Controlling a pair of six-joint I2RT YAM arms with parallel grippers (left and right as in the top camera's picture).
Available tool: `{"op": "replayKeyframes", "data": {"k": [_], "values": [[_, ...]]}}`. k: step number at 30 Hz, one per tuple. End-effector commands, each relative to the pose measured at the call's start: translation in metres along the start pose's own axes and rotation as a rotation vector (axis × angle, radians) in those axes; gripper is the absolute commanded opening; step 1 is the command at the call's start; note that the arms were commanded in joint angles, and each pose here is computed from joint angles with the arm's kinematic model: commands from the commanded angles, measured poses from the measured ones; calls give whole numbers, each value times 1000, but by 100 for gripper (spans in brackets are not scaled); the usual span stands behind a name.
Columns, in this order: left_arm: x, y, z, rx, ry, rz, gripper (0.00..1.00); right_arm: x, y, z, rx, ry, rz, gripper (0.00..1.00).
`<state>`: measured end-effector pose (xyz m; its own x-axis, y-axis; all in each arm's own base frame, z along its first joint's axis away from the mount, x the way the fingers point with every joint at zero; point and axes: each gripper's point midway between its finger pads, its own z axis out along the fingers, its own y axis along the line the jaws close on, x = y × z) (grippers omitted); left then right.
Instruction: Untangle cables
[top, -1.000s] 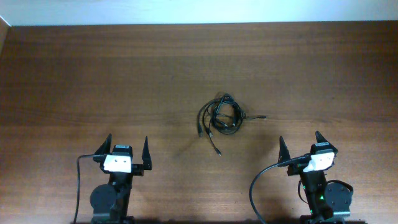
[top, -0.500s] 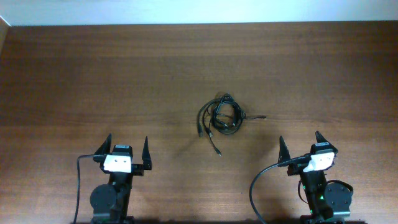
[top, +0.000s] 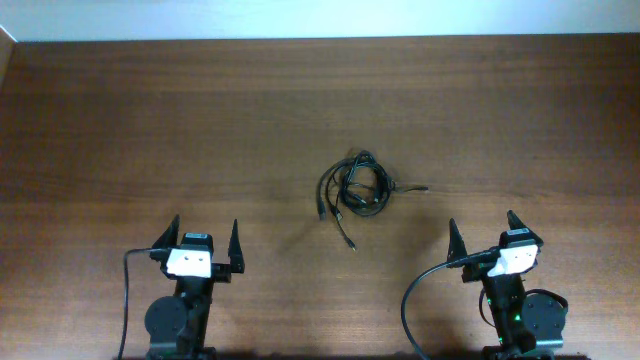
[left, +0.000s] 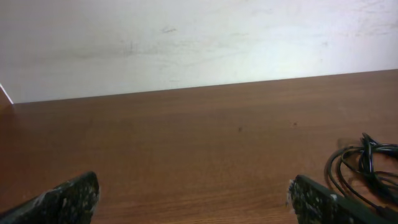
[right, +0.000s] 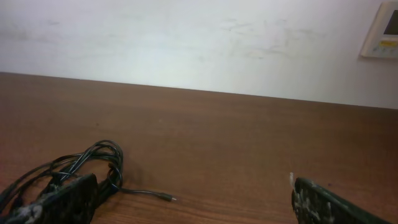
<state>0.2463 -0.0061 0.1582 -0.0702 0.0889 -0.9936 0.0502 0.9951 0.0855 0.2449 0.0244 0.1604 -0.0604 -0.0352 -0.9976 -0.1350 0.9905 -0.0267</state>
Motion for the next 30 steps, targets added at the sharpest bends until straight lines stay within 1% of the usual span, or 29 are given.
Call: {"op": "replayKeyframes", "data": {"k": [1,4,8,11,13,15,17,18,19,22,25,27,30], "values": [[0,0,0,-3,-3,20,99,3,-1,0,7,5,10,98],[0,0,0,-3,-1,20,99,3,-2,0,13,5,9,98],[-6,1,0,-6,-26,22,99,3,-17,-1,102,9,9,98],[-24,2,-2,-13,-99,26,99,2,-8,0,47,3,9,98],[-44,4,-4,-21,-182,30,99,-7,3,0,-14,-33,6,98],[-81,0,-14,1,-339,34,99,-30,17,-3,-101,-129,13,98],[-117,-10,-31,58,-501,64,99,-68,31,-13,-182,-286,-15,98],[-136,-19,-43,106,-594,91,99,-95,38,-24,-219,-400,-47,98],[-149,-24,-52,134,-648,106,99,-113,40,-32,-229,-463,-64,98],[-176,-24,-69,148,-718,81,99,-156,47,-55,-262,-567,-100,98],[-216,-22,-92,142,-773,90,99,-204,54,-85,-288,-653,-133,98],[-229,-21,-98,144,-748,86,99,-219,55,-96,-288,-653,-133,98],[-262,-19,-113,149,-693,77,99,-243,56,-115,-287,-639,-129,98]]}}
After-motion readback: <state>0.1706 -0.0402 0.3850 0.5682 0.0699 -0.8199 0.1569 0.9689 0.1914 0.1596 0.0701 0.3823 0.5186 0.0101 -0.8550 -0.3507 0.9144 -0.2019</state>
